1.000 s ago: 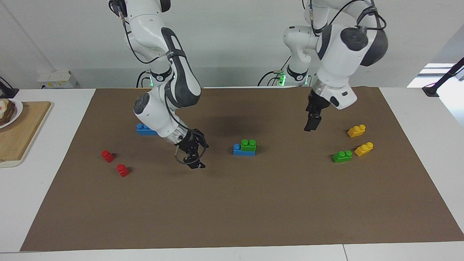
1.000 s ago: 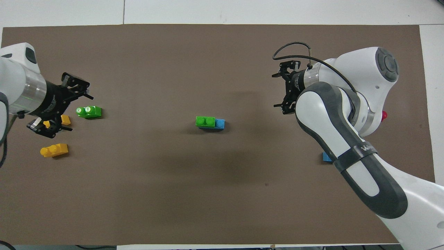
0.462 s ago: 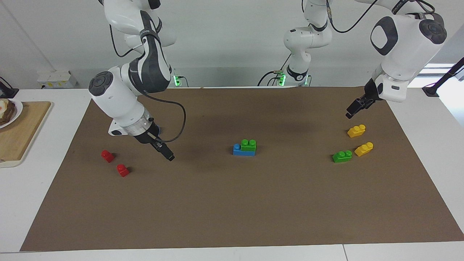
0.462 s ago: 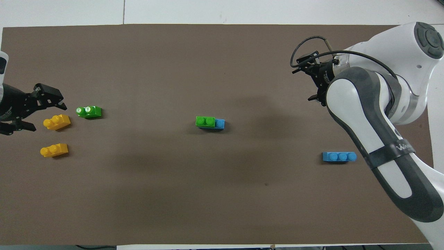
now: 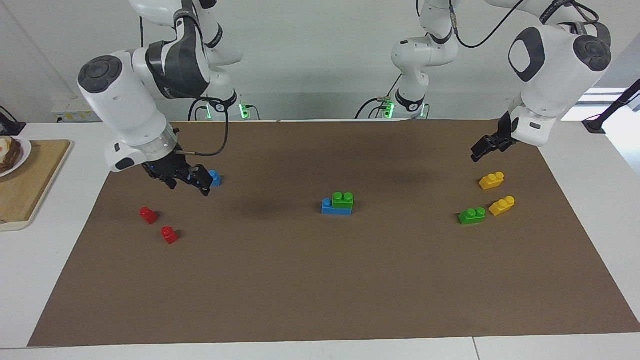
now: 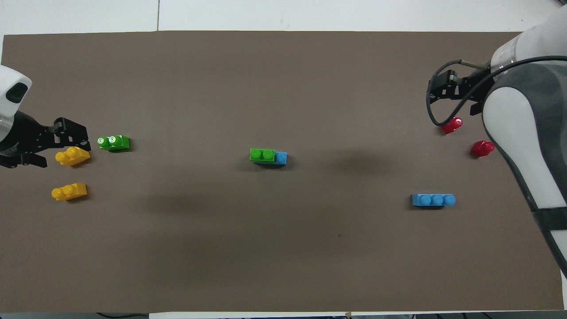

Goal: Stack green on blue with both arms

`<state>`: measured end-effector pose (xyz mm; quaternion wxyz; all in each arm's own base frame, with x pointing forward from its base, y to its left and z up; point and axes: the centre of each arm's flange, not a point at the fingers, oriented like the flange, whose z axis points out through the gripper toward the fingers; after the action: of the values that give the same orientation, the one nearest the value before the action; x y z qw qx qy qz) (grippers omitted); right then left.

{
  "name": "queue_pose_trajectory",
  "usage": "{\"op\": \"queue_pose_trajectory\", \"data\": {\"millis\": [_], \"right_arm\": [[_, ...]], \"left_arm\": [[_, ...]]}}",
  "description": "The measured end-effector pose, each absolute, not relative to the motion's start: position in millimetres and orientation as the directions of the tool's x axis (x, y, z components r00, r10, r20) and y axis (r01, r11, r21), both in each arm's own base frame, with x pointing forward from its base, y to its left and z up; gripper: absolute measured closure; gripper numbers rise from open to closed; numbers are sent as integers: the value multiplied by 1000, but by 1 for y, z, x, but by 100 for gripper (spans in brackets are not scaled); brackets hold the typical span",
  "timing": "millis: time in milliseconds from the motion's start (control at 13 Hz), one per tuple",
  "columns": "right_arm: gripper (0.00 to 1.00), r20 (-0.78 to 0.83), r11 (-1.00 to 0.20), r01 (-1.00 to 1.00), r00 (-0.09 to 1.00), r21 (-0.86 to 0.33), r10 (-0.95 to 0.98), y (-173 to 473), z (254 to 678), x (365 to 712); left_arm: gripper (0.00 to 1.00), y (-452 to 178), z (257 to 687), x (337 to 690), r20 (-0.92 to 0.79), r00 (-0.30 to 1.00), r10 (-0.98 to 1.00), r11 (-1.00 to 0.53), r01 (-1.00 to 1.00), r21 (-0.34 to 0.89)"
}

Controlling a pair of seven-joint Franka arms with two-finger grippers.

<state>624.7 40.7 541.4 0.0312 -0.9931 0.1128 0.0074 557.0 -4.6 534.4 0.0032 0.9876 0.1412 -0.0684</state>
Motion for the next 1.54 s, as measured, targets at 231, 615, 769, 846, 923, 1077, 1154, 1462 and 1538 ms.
{"op": "queue_pose_trajectory", "data": {"millis": [231,615,769,846,923,1077,1154,1462,1538], "right_arm": [[0,-20,-991,-137,990,-3,-137,29,582,599],[0,-24,-994,-107,994,-7,-107,13,628,561],[0,-33,-995,-99,995,-7,-99,-8,624,561],[0,-37,-995,-104,994,-7,-104,-15,622,560],[0,-39,-994,-108,993,-7,-108,-18,621,560],[1,-40,-994,-105,994,-7,-105,-17,621,560],[0,-40,-994,-105,994,-7,-105,-16,621,560],[0,-39,-994,-105,994,-7,-105,-17,621,560],[0,-38,-994,-106,994,-7,-105,-17,622,560]], "left_arm": [[0,-4,535,557,-138,956,259,-965,260,-11],[0,-6,540,554,-153,958,244,-969,245,-13],[0,-6,543,555,-148,959,244,-970,245,-12],[0,-6,543,555,-148,959,244,-969,245,-11],[0,-6,543,555,-148,958,244,-969,245,-12],[0,-7,542,555,-150,960,237,-971,238,-11],[0,-15,542,555,-150,963,222,-975,223,-11],[0,-34,557,557,-122,977,173,-985,174,-3],[0,-33,563,558,-113,981,155,-988,157,1]]}}
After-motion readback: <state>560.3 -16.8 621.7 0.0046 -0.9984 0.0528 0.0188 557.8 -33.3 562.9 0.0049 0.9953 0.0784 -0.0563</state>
